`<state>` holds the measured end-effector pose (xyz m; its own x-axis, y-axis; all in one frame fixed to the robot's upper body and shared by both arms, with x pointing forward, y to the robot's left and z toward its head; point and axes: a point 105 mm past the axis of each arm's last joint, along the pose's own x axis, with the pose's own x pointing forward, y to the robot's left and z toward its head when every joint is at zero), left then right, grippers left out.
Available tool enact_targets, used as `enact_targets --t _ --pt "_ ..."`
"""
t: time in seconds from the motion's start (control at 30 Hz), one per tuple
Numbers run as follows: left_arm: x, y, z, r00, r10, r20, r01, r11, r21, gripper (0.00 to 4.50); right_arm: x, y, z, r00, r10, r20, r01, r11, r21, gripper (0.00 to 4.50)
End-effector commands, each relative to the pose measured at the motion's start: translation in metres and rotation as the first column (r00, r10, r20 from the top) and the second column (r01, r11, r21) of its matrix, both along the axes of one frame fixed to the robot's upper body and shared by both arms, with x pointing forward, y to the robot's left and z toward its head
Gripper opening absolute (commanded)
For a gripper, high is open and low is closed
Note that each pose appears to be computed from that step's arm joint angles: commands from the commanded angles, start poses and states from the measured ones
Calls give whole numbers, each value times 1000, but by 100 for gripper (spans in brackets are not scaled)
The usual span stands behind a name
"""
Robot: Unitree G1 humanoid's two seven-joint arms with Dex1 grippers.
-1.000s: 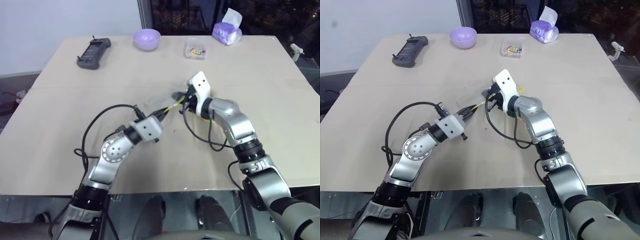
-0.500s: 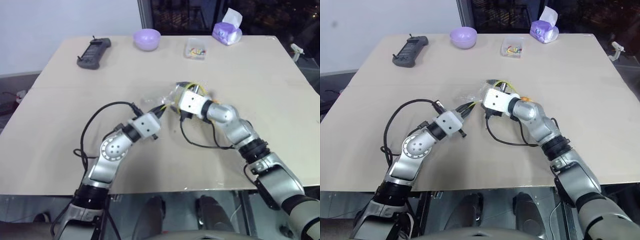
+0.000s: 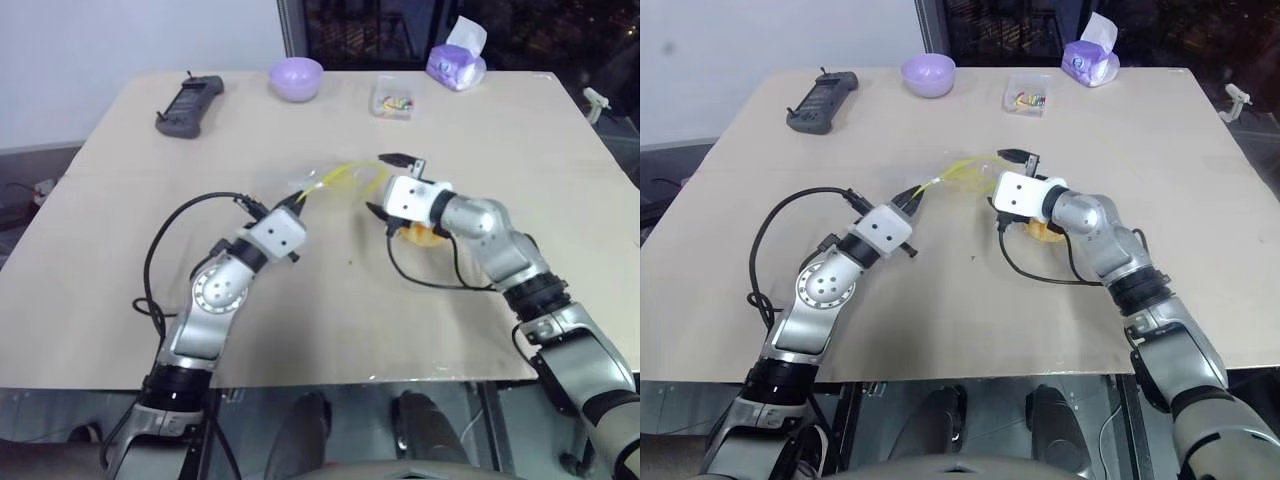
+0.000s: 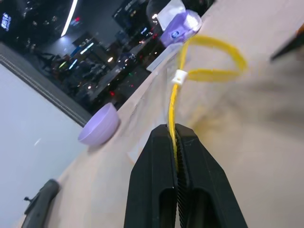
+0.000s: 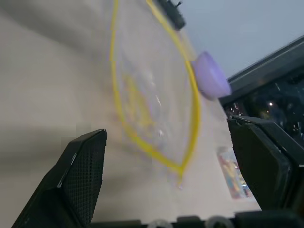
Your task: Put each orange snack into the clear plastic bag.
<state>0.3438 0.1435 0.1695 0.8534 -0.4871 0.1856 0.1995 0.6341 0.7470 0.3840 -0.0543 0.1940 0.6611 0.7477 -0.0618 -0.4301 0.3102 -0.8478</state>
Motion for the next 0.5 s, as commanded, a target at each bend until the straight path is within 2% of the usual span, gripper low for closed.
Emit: enact_targets --t 0.03,0.17,0.23,0.33,0.4,0.5 --pt "-1 3 8 999 12 35 -11 1000 -7 0 -5 -18 17 994 -26 -111 47 981 189 441" --pt "-1 3 8 999 10 32 -9 1000 -11 0 -9 -45 -7 940 -58 -337 159 947 279 441" --pt "-1 2 7 1000 4 28 -4 1000 -14 0 -11 -64 -27 871 -84 -483 271 903 332 441" --pt "-2 0 6 1000 -9 24 9 1000 -13 0 -11 -87 -61 751 -140 -645 431 844 319 441" --pt "-1 0 6 1000 -14 24 14 1000 -10 0 -13 -97 -83 677 -168 -716 498 822 278 441" --pt "-1 -2 6 999 -27 23 27 1000 -7 0 -12 -100 -98 641 -201 -741 535 809 244 441"
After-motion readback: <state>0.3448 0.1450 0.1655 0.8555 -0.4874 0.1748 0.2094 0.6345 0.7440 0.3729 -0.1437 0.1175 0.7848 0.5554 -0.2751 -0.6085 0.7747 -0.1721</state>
